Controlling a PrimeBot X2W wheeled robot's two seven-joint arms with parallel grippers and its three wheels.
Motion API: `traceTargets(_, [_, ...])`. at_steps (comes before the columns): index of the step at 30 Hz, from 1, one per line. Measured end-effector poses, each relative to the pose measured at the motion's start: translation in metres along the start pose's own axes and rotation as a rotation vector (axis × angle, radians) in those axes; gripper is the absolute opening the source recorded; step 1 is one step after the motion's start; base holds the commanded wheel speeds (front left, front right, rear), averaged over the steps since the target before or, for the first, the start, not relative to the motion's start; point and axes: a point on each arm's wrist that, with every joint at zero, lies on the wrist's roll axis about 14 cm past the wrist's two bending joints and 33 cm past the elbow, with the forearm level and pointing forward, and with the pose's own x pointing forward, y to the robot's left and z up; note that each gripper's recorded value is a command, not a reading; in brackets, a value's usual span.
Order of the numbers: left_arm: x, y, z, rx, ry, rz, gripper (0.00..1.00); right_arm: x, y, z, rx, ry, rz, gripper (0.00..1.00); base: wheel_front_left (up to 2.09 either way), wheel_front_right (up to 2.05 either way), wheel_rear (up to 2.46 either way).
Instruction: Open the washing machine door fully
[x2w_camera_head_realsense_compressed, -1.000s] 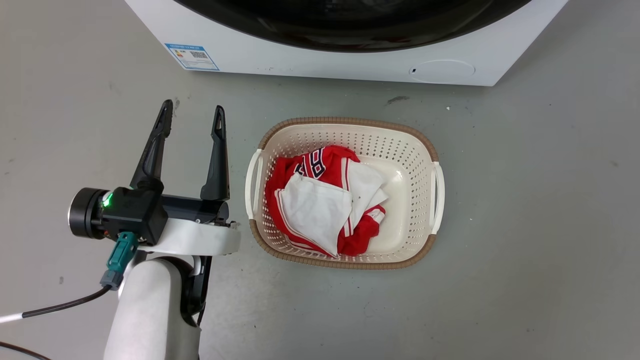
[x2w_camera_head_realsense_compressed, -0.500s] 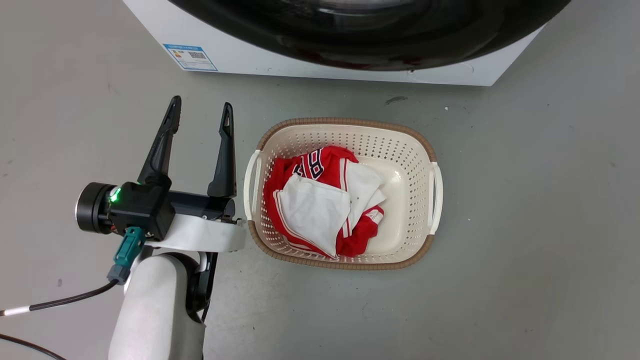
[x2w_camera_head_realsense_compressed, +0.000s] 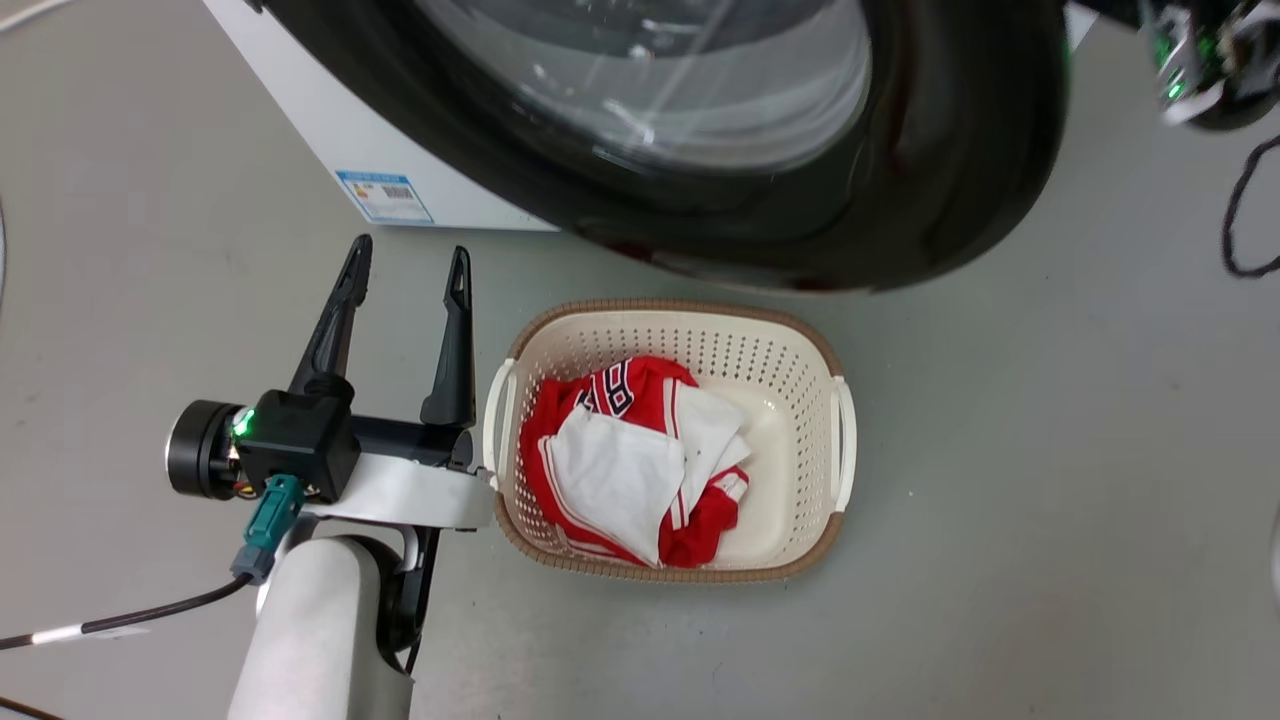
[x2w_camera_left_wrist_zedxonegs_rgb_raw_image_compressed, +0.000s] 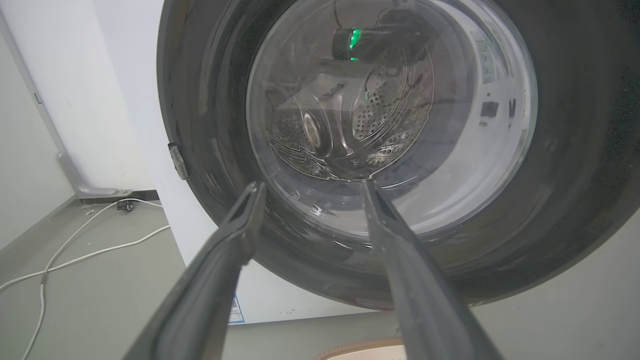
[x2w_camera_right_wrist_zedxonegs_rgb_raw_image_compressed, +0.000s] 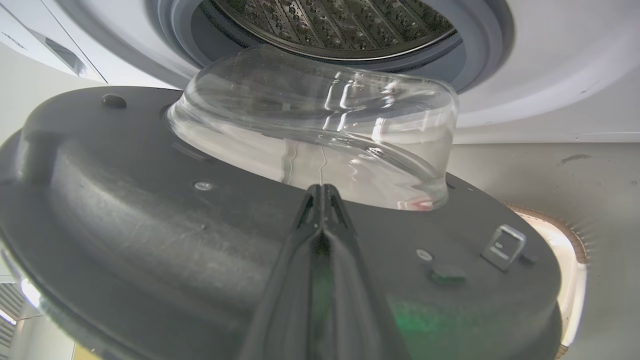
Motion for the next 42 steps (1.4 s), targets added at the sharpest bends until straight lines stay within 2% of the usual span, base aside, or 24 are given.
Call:
traceTargets(14, [-0.038, -0.004, 0.035, 0.006, -0.042, 0.009, 1.0, -0.023, 0.038, -0.121, -0.007, 0.245, 0.129, 0.0, 0.0, 0.0, 0.0])
traceTargets(20, [-0.048, -0.004, 0.043, 0.007, -0.057, 0.016, 1.0, -0.028, 0.052, -0.152, -0.026, 0.305, 0.183, 0.0, 0.0, 0.0, 0.0])
traceTargets(28, [-0.055, -0.004, 0.047, 0.004, -0.06, 0.023, 1.0, -0.017, 0.074, -0.202, -0.019, 0.398, 0.284, 0.0, 0.0, 0.0, 0.0])
traceTargets(36, [-0.057, -0.004, 0.046, 0.001, -0.058, 0.026, 1.0, -0.01, 0.086, -0.224, -0.007, 0.404, 0.328, 0.0, 0.0, 0.0, 0.0])
traceTargets(39, [-0.058, -0.006, 0.044, -0.001, -0.053, 0.023, 1.0, -0.008, 0.09, -0.224, -0.019, 0.371, 0.331, 0.0, 0.0, 0.0, 0.0])
traceTargets(42, [-0.059, -0.008, 0.044, -0.005, -0.051, 0.02, 1.0, -0.008, 0.091, -0.219, 0.005, 0.281, 0.342, 0.0, 0.0, 0.0, 0.0])
